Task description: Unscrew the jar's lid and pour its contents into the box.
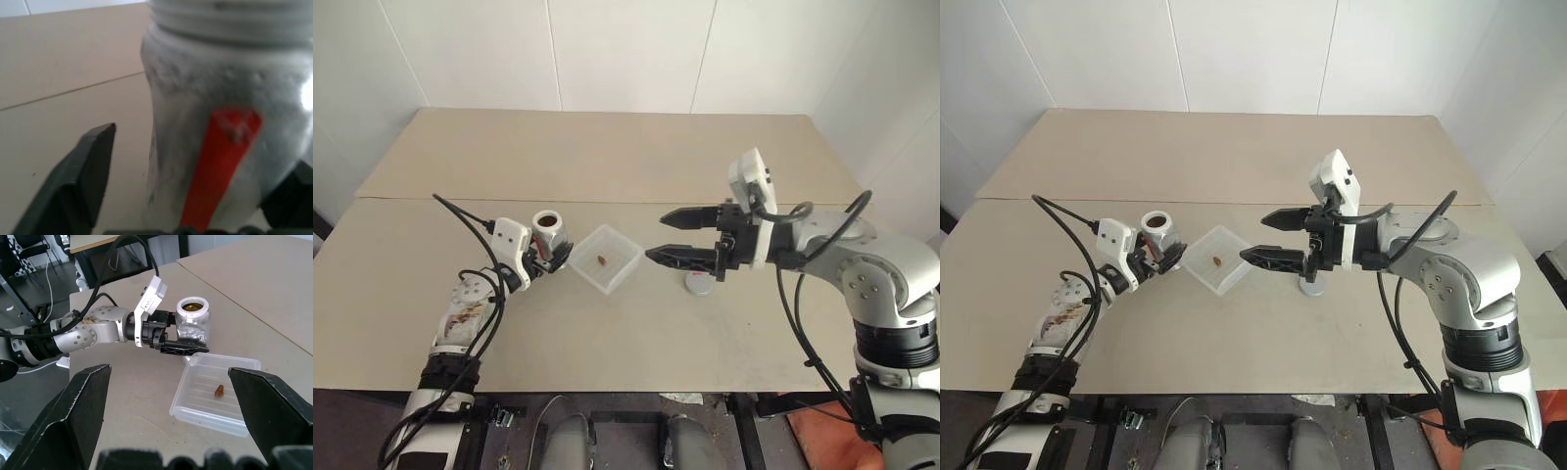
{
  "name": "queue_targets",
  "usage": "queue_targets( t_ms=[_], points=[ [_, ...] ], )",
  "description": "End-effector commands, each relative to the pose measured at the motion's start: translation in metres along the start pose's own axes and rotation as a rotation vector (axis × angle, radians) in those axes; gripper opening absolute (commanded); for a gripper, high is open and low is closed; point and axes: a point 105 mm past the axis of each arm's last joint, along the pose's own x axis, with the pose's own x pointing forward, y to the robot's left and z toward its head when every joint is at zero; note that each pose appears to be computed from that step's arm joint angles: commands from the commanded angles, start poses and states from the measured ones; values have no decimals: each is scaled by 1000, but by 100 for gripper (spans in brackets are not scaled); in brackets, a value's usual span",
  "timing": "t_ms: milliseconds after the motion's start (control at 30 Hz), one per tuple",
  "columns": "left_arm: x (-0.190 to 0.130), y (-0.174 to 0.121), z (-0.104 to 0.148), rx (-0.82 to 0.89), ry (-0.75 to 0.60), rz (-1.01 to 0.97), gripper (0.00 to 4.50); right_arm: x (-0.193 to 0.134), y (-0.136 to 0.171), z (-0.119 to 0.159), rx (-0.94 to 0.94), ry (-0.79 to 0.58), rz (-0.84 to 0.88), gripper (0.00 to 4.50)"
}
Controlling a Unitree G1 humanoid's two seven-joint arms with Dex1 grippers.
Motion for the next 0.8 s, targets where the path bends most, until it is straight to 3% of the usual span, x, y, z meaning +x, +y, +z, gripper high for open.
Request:
queue_targets(
  t_ms=[33, 167, 267, 500, 600, 800],
  points=[
    [-20, 3, 24, 60, -57, -28, 449, -8, 3, 9, -37, -24, -5, 450],
    [-61, -7, 32, 91, -6, -145, 449, -16, 0, 4, -31, -7, -13, 450],
    [-108, -14, 54, 122, 40, -245, 449, -22, -6, -3, -27, 13, -34, 450],
    [-165, -27, 107, 166, 73, -474, 449, -45, -22, -16, -75, 43, -107, 450],
    [-175, -19, 118, 164, 62, -488, 449, -53, -23, -25, -121, 48, -134, 450],
    [-171, -16, 117, 181, 41, -472, 449, -66, -19, -31, -140, 73, -154, 450]
  ],
)
